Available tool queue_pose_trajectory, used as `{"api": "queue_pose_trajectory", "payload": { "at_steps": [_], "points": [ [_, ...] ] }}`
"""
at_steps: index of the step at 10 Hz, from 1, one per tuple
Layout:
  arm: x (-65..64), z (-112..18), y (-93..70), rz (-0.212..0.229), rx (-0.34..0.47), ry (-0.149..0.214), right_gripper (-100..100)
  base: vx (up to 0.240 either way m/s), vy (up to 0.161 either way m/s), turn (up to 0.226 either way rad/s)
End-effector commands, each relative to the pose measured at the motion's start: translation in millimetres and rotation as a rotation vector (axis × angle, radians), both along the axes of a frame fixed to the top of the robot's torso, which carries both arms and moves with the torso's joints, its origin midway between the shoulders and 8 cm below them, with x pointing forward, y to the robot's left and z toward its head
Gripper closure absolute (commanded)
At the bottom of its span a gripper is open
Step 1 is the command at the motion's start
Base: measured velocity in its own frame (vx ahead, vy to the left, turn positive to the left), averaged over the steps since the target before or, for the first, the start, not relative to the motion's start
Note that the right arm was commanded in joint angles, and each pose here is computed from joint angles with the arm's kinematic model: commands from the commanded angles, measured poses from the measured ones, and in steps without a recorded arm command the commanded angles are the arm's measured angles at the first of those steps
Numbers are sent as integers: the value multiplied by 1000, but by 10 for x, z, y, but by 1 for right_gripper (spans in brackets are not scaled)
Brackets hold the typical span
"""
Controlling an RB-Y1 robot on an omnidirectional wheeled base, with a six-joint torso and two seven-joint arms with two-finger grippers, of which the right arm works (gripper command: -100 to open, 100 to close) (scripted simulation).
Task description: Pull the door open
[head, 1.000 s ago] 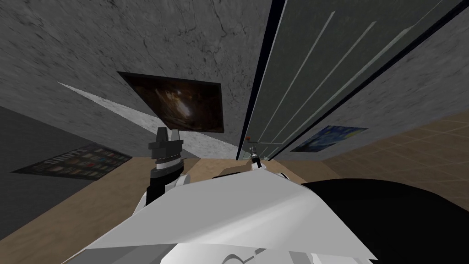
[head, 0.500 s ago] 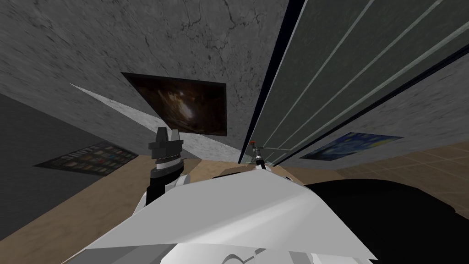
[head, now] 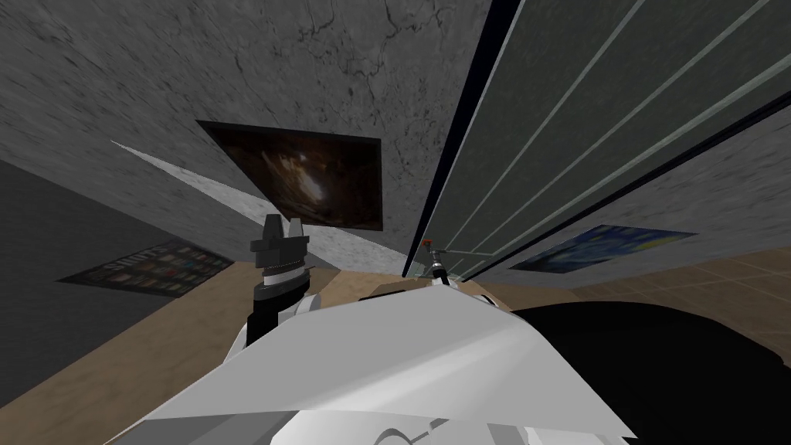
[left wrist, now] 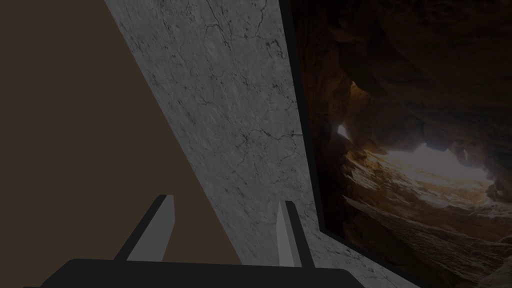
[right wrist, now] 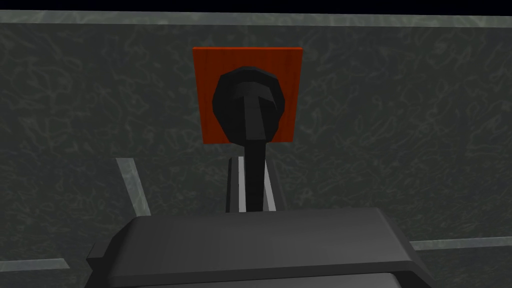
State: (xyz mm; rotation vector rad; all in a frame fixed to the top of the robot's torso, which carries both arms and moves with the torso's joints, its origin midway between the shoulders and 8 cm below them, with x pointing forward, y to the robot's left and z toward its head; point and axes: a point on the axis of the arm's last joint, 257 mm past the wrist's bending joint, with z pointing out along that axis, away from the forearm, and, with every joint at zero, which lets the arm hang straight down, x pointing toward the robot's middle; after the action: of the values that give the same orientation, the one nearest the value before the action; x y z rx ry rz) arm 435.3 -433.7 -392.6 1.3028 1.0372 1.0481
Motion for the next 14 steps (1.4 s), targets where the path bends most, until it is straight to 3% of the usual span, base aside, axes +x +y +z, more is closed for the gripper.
{"api": "queue_pose_trajectory", "payload": {
  "at_steps": [1, 5, 14],
  "points": [
    [8, 14, -1, 0, -1, -4, 100, -6, 1, 3],
    [-7, 3, 10, 14, -1, 0, 100, -23, -5, 24],
    [-92, 2, 81, 111, -2, 7, 100, -207, -55, 118]
  ]
}}
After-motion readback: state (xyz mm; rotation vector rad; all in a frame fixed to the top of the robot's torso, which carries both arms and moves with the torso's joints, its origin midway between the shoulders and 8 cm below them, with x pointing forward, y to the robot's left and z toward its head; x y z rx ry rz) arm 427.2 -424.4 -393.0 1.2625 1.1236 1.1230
